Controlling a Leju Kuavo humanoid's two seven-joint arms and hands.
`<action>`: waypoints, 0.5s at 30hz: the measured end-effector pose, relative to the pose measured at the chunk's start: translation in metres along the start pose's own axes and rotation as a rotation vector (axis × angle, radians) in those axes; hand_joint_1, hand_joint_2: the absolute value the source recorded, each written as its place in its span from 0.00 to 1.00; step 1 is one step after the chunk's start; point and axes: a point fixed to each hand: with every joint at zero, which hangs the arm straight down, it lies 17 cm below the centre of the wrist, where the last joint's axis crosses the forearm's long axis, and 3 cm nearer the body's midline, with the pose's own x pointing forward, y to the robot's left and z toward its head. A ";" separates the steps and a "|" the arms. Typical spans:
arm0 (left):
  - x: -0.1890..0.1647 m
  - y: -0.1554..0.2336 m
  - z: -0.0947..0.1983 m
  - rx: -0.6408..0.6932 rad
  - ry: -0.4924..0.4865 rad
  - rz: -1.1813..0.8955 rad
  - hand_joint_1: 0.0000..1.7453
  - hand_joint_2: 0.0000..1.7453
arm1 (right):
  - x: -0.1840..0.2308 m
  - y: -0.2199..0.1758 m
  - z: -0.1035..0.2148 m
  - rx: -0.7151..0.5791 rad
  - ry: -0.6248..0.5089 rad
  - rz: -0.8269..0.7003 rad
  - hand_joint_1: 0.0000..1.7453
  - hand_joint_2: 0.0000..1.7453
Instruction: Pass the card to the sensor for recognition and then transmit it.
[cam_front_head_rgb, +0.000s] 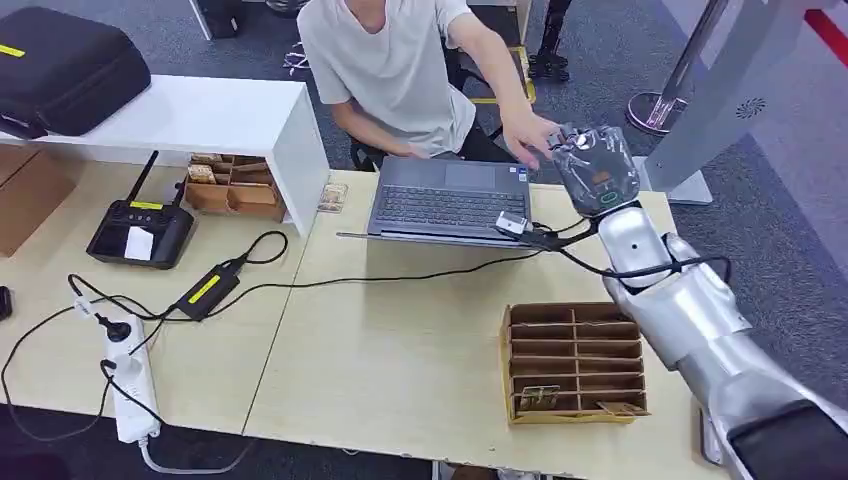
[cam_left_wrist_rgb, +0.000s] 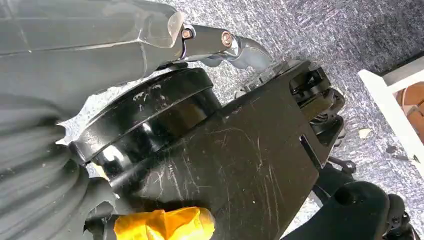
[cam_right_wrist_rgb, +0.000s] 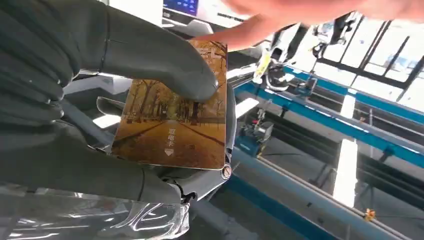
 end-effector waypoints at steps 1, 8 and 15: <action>0.000 0.000 0.000 -0.002 0.001 -0.001 0.00 1.00 | 0.007 0.000 0.000 0.003 -0.012 -0.003 1.00 1.00; 0.001 -0.001 0.001 -0.013 -0.011 0.005 0.00 1.00 | 0.028 0.002 -0.001 0.010 -0.048 -0.012 1.00 1.00; 0.003 -0.003 0.001 -0.013 -0.022 0.027 0.00 1.00 | 0.037 0.004 0.001 0.018 -0.075 -0.010 0.00 1.00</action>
